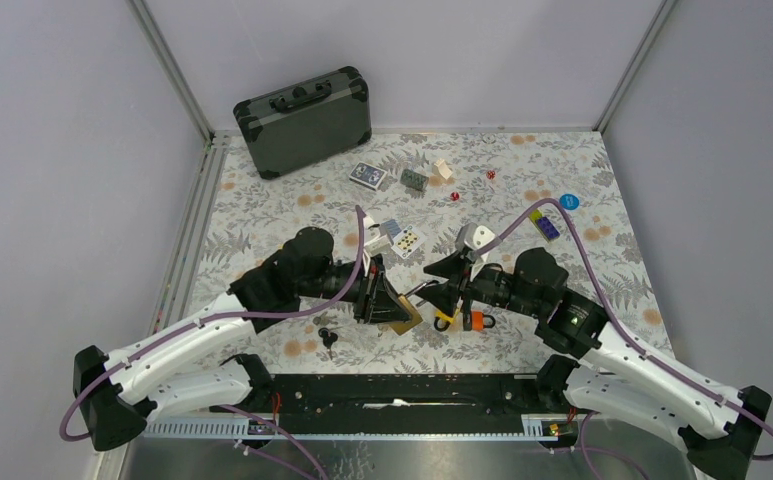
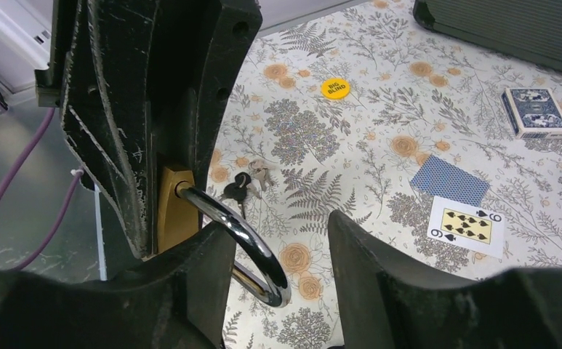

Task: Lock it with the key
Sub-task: Lock the lock.

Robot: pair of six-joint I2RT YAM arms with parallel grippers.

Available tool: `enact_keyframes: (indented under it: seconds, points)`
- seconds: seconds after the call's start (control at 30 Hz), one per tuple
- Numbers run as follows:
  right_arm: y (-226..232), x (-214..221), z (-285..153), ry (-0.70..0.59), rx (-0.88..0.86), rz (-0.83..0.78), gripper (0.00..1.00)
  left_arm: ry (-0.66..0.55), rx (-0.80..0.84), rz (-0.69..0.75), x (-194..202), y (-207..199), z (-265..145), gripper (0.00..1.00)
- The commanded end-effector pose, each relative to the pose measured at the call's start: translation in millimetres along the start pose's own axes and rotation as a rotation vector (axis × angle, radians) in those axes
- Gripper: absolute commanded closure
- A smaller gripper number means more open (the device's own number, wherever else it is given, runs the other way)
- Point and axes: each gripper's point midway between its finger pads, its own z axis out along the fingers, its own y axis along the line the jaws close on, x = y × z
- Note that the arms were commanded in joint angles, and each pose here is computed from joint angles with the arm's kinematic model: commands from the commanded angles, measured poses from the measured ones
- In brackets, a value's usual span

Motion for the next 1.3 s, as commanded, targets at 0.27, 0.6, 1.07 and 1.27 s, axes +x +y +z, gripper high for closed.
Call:
enact_keyframes:
  seconds: [0.27, 0.6, 1.07, 1.27]
  points:
    - [3.7, -25.9, 0.6, -0.098, -0.035, -0.131, 0.95, -0.116, 0.116, 0.126, -41.2, -42.0, -9.3, 1.0]
    - [9.0, -90.4, -24.7, -0.365, 0.005, -0.094, 1.0, -0.166, 0.084, 0.145, -51.3, -42.6, -15.0, 0.51]
    - [38.4, -149.7, -61.3, -0.618, -0.107, -0.024, 1.0, -0.434, -0.057, 0.237, -97.8, -28.9, -30.3, 0.12]
    - [49.7, -164.4, -73.6, -0.662, -0.155, -0.012, 1.0, -0.482, -0.066, 0.256, -110.1, -30.0, -32.5, 0.14]
